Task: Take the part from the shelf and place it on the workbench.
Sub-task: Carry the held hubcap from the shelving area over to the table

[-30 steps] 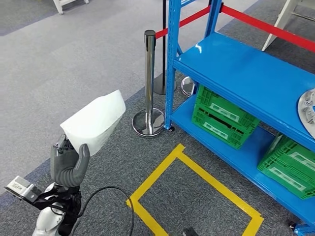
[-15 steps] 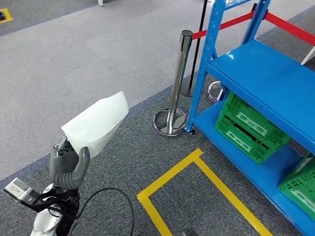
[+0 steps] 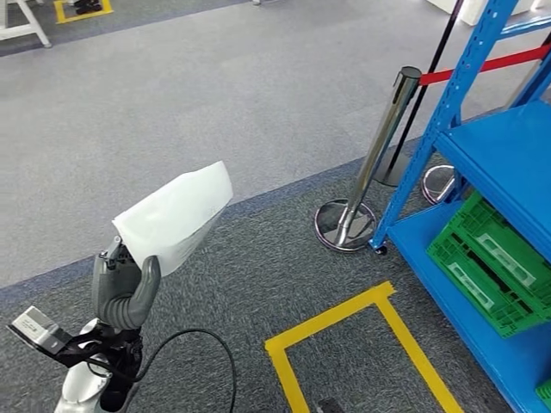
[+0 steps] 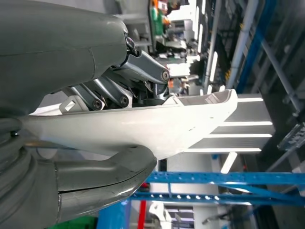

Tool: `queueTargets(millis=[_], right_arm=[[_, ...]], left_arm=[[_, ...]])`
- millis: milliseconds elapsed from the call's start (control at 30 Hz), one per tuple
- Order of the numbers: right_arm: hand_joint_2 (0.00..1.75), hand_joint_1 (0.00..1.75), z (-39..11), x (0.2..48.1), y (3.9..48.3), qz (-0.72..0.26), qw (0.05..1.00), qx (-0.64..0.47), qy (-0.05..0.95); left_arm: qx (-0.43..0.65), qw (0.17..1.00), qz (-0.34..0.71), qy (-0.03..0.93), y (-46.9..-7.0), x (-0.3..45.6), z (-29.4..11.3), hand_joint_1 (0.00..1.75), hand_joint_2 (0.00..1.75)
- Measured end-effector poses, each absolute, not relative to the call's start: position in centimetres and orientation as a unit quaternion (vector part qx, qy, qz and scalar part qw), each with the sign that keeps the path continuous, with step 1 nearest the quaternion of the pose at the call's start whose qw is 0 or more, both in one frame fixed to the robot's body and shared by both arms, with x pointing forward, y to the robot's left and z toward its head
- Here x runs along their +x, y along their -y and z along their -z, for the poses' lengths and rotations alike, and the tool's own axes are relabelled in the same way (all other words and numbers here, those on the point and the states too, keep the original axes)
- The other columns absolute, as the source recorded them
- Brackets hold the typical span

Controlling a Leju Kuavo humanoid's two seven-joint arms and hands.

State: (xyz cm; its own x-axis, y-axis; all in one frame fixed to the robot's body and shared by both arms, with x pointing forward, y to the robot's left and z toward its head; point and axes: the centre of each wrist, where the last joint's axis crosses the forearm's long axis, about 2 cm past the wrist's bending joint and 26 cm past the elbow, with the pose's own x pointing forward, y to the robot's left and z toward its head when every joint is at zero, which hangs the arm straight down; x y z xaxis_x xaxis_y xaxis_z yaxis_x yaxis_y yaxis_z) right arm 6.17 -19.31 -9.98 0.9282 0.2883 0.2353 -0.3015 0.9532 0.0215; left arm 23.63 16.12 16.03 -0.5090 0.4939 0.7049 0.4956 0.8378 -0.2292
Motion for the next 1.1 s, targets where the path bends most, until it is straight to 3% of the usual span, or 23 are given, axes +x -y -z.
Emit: queueTargets(millis=[1100], right_arm=[[1.75, 0.00, 9.97, 6.18, 19.27, -0.150, 0.981, 0.032, 0.118]], left_arm=[[-0.286, 0.411, -0.001, 0.866, -16.08, 23.50, -15.91, 1.75, 1.75]])
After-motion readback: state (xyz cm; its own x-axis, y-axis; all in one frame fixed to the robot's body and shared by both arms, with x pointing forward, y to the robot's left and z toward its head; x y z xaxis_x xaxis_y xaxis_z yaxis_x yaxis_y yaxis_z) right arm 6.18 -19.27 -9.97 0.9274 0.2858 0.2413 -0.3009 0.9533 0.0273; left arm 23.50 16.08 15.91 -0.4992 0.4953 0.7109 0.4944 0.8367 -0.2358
